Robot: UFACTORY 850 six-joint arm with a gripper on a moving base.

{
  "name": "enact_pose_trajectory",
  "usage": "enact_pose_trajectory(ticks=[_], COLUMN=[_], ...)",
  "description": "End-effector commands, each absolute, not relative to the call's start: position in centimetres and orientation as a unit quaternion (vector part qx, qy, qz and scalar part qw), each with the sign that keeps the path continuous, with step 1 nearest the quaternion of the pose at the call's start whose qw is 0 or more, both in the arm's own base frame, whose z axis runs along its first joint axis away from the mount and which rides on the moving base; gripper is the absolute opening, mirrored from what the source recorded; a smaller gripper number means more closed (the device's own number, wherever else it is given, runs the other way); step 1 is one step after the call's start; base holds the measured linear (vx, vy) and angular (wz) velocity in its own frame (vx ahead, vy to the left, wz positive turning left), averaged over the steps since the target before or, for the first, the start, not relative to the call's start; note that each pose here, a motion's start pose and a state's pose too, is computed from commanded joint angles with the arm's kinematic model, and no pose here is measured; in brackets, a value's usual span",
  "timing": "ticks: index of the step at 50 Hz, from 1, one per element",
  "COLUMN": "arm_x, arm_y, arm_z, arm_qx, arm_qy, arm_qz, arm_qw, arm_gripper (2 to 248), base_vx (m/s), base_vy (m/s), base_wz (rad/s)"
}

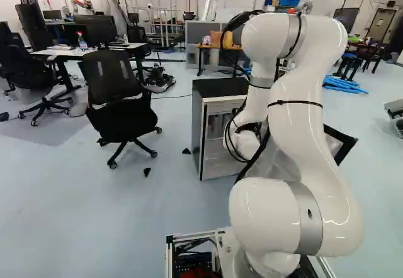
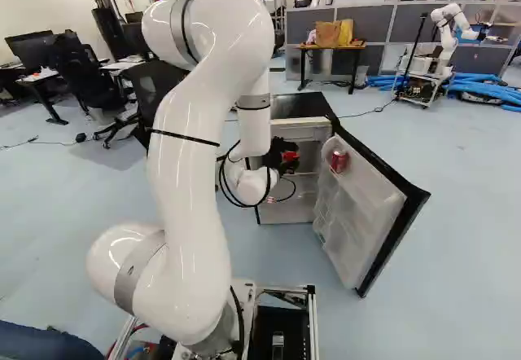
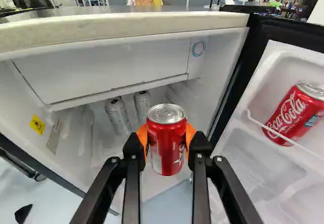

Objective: Grab a drink from the fridge

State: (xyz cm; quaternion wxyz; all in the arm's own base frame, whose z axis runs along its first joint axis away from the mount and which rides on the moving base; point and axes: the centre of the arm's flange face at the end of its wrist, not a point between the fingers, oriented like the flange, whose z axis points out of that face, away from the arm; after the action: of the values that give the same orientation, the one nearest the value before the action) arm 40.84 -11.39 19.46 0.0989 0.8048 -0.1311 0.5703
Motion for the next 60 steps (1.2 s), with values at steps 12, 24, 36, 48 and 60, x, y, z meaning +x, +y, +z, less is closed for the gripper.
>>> enact_pose_trajectory(ticks=[12,24,36,48,60], arm_x=[38.3,35.9,34.1,33.4,33.4], arm_y=[-10.5,-9.7,-9.2,-9.0,-8.7], arm_z=[21.3,23.1,24.6,25.9,27.1], arm_qx=[0.806,0.805,0.802,0.795,0.788], arm_qy=[-0.129,-0.127,-0.126,-0.120,-0.107], arm_qz=[0.569,0.571,0.576,0.587,0.600], arm_qw=[0.097,0.096,0.096,0.092,0.083], arm_gripper=[94,94,94,94,94], base_vx=[0.000,0.000,0.000,0.000,0.000], base_vy=[0.000,0.000,0.000,0.000,0.000], base_wz=[0.000,0.000,0.000,0.000,0.000])
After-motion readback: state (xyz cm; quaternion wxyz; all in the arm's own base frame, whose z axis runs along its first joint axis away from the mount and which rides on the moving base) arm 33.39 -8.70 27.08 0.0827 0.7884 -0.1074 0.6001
